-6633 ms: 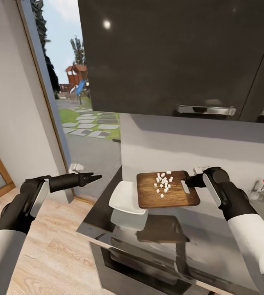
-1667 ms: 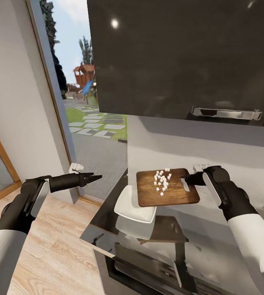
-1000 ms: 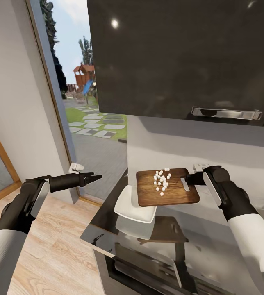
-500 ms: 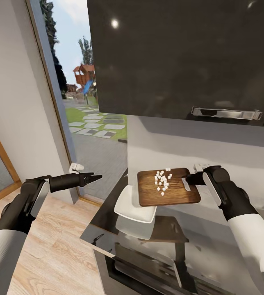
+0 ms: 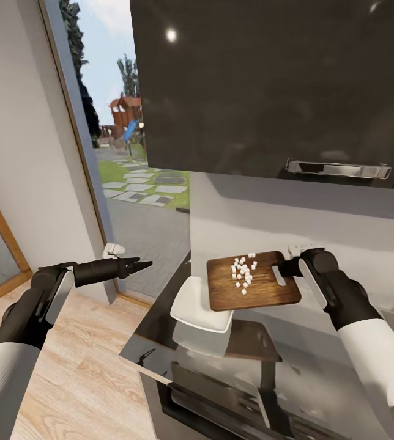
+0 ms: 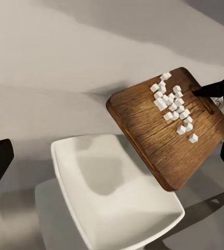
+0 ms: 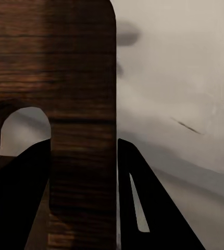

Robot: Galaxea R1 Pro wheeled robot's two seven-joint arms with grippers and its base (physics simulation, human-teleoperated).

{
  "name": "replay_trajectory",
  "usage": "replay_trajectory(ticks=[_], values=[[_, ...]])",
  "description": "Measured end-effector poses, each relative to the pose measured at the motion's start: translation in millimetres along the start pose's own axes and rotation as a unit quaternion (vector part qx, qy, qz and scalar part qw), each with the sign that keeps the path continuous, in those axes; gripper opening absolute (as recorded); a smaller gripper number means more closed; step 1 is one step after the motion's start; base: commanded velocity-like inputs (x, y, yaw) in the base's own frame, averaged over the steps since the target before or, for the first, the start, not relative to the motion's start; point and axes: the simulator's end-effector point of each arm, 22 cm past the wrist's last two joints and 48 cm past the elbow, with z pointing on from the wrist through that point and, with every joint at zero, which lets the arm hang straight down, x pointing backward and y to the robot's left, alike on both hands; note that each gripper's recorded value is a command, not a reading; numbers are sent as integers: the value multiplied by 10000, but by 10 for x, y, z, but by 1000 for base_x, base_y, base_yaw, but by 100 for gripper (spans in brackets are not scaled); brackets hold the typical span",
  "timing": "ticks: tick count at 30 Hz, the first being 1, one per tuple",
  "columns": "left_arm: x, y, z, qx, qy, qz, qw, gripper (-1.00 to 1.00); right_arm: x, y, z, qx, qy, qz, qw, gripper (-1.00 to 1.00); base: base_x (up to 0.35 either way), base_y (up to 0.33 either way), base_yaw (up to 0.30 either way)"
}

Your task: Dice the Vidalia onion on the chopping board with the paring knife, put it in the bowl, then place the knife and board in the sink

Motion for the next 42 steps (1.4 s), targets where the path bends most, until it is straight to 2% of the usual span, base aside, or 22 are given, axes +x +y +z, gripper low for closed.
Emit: replay_trajectory(ticks=[17,23,29,36,42], values=[[0,0,0,0,0,0,10000,100,3,-6,1,59,3,-46,10000,-100,0,0,0],[0,0,0,0,0,0,10000,100,-81,60,-55,60,-121,-189,9997,-100,0,0,0],[0,0,0,0,0,0,10000,100,-147,86,-102,35,-216,-204,9996,-100,0,0,0],[0,0,0,0,0,0,10000,100,-160,92,-111,42,-236,-219,9995,-100,0,0,0],[0,0,0,0,0,0,10000,100,-149,169,-108,32,-228,-362,9991,-100,0,0,0]])
